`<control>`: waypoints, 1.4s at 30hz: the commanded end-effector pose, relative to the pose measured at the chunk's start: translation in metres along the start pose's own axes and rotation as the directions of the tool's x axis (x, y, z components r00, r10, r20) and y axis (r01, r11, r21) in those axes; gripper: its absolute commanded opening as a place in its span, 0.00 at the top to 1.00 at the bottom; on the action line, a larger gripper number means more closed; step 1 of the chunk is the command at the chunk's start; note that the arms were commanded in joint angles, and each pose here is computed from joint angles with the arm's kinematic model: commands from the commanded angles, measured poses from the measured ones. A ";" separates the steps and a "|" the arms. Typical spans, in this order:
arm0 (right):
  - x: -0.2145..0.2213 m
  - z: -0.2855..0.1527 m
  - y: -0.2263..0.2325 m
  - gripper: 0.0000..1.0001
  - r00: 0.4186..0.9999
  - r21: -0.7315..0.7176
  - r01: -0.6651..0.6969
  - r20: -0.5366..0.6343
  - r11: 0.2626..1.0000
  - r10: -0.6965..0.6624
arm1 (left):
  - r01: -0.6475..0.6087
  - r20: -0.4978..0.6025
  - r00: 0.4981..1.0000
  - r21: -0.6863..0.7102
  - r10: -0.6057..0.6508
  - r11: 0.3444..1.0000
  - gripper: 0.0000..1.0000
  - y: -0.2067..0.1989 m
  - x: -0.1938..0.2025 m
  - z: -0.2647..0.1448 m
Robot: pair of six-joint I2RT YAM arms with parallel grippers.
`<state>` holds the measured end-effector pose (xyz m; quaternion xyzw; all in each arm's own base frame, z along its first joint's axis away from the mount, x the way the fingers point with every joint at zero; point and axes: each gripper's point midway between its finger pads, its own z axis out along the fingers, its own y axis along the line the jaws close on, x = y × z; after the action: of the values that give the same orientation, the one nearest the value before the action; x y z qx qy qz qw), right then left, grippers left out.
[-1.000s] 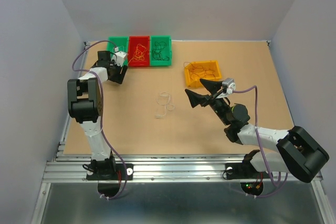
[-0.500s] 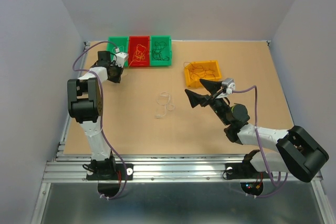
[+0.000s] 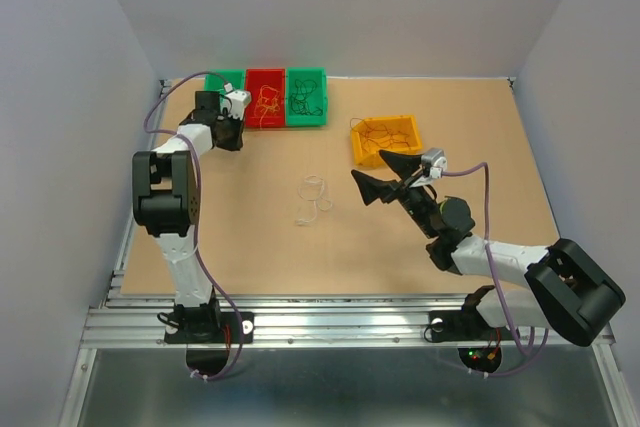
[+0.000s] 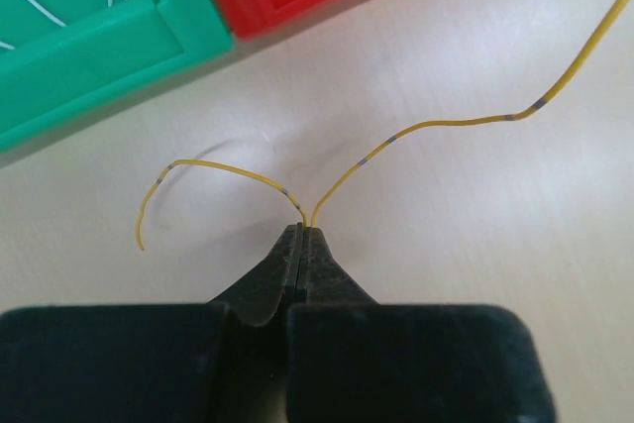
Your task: Untangle the cables
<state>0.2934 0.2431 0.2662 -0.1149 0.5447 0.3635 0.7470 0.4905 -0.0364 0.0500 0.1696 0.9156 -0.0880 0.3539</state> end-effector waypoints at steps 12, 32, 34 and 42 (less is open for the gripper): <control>-0.005 0.022 0.012 0.03 1.000 -0.048 -0.005 0.005 0.999 0.005 | 0.048 0.296 0.955 -0.125 -0.009 0.991 1.00 -0.010 -0.139 -0.033; -0.012 0.016 0.009 0.04 1.000 -0.032 0.013 0.019 0.999 -0.012 | -0.011 0.274 0.947 -0.489 0.166 0.872 1.00 0.010 -0.193 0.012; -0.012 0.015 0.009 0.04 1.000 -0.032 0.014 0.017 0.999 -0.013 | 0.006 0.304 0.940 -0.474 0.157 0.880 0.96 0.009 -0.197 0.001; -0.015 0.013 0.010 0.04 1.000 -0.037 0.013 0.021 0.999 -0.012 | 0.039 0.437 0.885 -0.419 0.164 0.907 0.39 0.019 -0.213 -0.074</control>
<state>0.2979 0.2541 0.2621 -0.1321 0.5577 0.3669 0.7328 0.6124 -0.0647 0.1417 0.1127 0.8566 0.1009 0.4933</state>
